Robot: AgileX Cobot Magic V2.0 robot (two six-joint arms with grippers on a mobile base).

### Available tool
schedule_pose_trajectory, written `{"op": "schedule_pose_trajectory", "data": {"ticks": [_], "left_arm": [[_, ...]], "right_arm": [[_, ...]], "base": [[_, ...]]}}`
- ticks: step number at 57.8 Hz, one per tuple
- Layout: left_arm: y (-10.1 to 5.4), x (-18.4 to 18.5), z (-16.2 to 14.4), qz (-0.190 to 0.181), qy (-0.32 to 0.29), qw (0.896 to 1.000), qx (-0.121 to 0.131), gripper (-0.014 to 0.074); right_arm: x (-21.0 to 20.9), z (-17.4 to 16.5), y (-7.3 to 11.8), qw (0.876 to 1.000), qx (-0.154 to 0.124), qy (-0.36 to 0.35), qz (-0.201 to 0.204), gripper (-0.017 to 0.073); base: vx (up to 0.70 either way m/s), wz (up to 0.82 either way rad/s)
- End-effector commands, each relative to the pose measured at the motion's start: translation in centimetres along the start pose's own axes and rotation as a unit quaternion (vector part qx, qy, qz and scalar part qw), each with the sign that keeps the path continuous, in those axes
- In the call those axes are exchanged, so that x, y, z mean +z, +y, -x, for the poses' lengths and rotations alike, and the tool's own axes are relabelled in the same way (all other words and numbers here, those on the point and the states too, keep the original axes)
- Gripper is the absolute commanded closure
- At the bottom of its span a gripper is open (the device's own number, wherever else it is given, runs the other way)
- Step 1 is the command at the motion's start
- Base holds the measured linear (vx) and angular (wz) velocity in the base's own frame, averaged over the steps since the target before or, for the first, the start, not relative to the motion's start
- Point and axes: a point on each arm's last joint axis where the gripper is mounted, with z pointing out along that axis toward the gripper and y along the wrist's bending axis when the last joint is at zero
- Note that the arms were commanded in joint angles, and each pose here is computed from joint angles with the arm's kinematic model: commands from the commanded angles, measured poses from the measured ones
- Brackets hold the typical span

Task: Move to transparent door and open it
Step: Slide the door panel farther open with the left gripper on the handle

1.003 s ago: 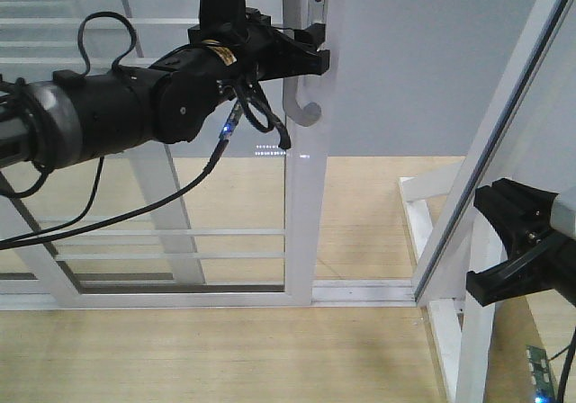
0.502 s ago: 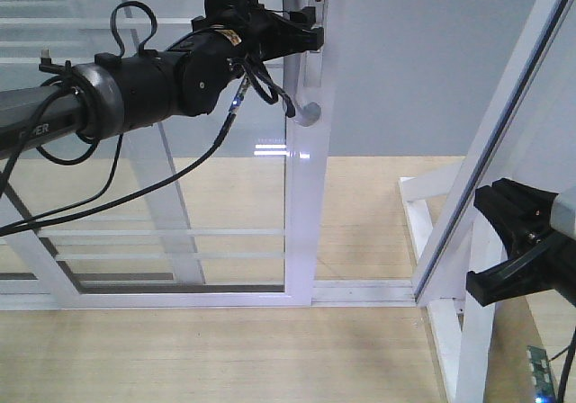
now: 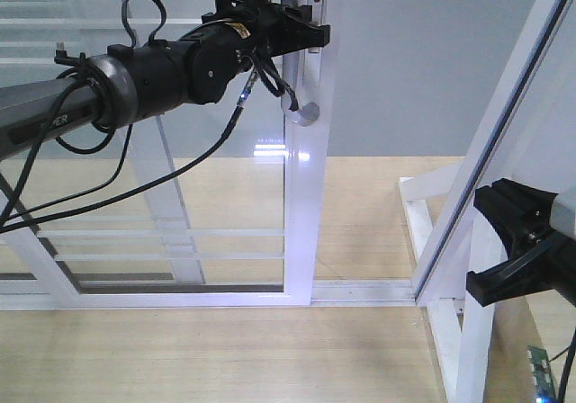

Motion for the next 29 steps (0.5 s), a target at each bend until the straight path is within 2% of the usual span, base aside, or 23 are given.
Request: {"op": "schedule_pose_trajectory", "data": {"ticks": [1,4,14,19,29], "left_arm": [[0.4,-1.7,4.8,0.006,-0.091,0.996,-0.013,0.0524],[0.3,-1.9,5.2,0.005,-0.094,0.995,-0.011,0.0604],[0.6,-3.2,7.0,0.011,-0.113,0.993,0.021,0.0594],[1.4,-3.9,8.1,0.02,-0.118,0.992,0.033,0.0594],[3.4,-5.3,9.7,0.038,-0.11,0.993,0.032,0.0594]], "right_arm": [[-0.2,1.6,-0.5,0.998,-0.003,-0.051,-0.02,0.0502],[-0.2,1.6,-0.4,0.998,-0.003,-0.051,-0.02,0.0502],[-0.2,1.6,-0.4,0.999,-0.004,-0.048,-0.019,0.0502],[-0.2,1.6,-0.4,0.999,-0.004,-0.048,-0.019,0.0502],[-0.2,1.6,-0.4,0.999,-0.004,-0.048,-0.019,0.0502]], "base": [[0.0,0.0],[0.0,0.0],[0.0,0.0],[0.0,0.0],[0.0,0.0]]}}
